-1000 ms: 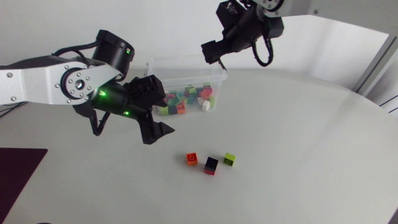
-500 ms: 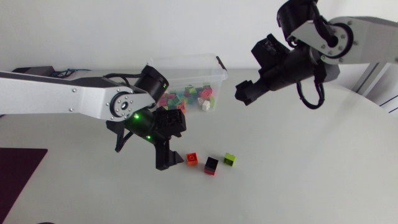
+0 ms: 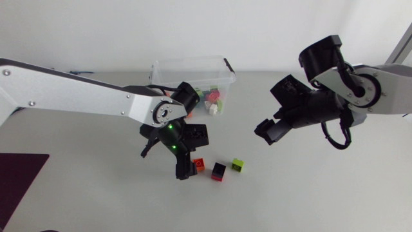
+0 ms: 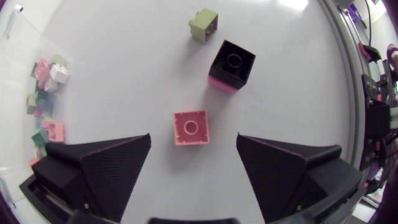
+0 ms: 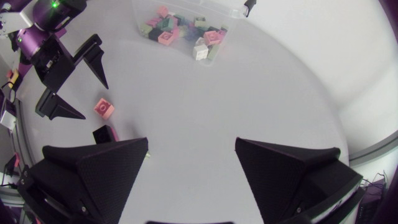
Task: Place the duplo bricks in the container
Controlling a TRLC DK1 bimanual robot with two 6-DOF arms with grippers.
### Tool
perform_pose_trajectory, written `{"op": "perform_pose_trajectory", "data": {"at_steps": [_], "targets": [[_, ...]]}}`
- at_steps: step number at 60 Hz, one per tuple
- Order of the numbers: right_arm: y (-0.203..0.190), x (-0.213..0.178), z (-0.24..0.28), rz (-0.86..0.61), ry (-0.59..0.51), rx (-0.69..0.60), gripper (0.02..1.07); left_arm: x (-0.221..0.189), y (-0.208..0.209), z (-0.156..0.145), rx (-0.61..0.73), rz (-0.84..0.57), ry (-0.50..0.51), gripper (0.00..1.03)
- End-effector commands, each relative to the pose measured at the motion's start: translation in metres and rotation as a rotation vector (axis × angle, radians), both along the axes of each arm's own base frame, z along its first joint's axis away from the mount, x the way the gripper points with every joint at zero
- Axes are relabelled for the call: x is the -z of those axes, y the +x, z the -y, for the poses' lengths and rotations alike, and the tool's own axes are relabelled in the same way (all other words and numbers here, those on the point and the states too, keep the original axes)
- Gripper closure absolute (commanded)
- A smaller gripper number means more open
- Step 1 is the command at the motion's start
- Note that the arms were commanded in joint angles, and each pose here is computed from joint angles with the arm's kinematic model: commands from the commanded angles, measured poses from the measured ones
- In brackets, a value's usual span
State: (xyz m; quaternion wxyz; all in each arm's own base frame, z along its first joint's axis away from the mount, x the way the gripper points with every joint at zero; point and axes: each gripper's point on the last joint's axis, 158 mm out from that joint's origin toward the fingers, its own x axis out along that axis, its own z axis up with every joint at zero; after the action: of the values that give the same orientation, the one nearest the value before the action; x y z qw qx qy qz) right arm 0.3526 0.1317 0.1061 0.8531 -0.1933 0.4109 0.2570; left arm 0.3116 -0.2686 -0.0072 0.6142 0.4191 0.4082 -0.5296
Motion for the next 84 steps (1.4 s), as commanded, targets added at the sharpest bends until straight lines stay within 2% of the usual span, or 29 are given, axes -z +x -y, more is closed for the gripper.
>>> {"op": "perform_pose_trajectory", "data": {"at_steps": [1, 13, 30, 34, 39, 42, 49, 59, 63, 71, 79, 84], "targets": [[-0.007, 0.006, 0.006, 0.001, -0.006, -0.019, 0.06, 0.005, 0.003, 0.003, -0.011, -0.018, 0.024, 0.09], [-0.012, 0.016, 0.006, -0.006, 0.0, -0.028, 0.06, 0.009, 0.015, 0.009, -0.027, -0.016, 0.041, 0.1], [-0.015, 0.023, 0.005, -0.017, 0.0, -0.038, 0.06, 0.022, 0.003, 0.014, -0.02, -0.052, 0.09, 0.12], [-0.016, 0.022, 0.002, -0.016, -0.003, -0.051, 0.06, 0.023, 0.003, 0.014, -0.02, -0.053, 0.094, 0.18], [-0.017, 0.021, -0.004, -0.014, -0.01, -0.077, 0.06, 0.026, 0.003, 0.012, -0.025, -0.058, 0.105, 0.18], [-0.018, 0.024, -0.007, -0.02, -0.017, -0.095, 0.06, 0.028, 0.002, 0.012, -0.029, -0.063, 0.108, 0.25], [-0.02, 0.038, -0.015, -0.051, -0.048, -0.148, 0.06, 0.032, 0.004, 0.015, -0.057, -0.075, 0.108, 0.58], [-0.03, 0.053, -0.027, -0.08, -0.082, -0.225, 0.08, 0.039, -0.001, 0.013, -0.063, -0.096, 0.128, 0.63], [-0.032, 0.06, -0.03, -0.098, -0.097, -0.251, 0.13, 0.039, -0.004, 0.01, -0.065, -0.11, 0.138, 0.65], [-0.035, 0.073, -0.037, -0.13, -0.12, -0.285, 0.17, 0.028, -0.007, 0.004, -0.072, -0.125, 0.149, 0.69], [-0.033, 0.084, -0.043, -0.156, -0.135, -0.302, 0.3, 0.014, -0.003, -0.002, -0.087, -0.109, 0.135, 0.69], [-0.035, 0.089, -0.047, -0.169, -0.142, -0.319, 0.31, 0.003, 0.001, -0.004, -0.096, -0.092, 0.116, 0.69]]}}
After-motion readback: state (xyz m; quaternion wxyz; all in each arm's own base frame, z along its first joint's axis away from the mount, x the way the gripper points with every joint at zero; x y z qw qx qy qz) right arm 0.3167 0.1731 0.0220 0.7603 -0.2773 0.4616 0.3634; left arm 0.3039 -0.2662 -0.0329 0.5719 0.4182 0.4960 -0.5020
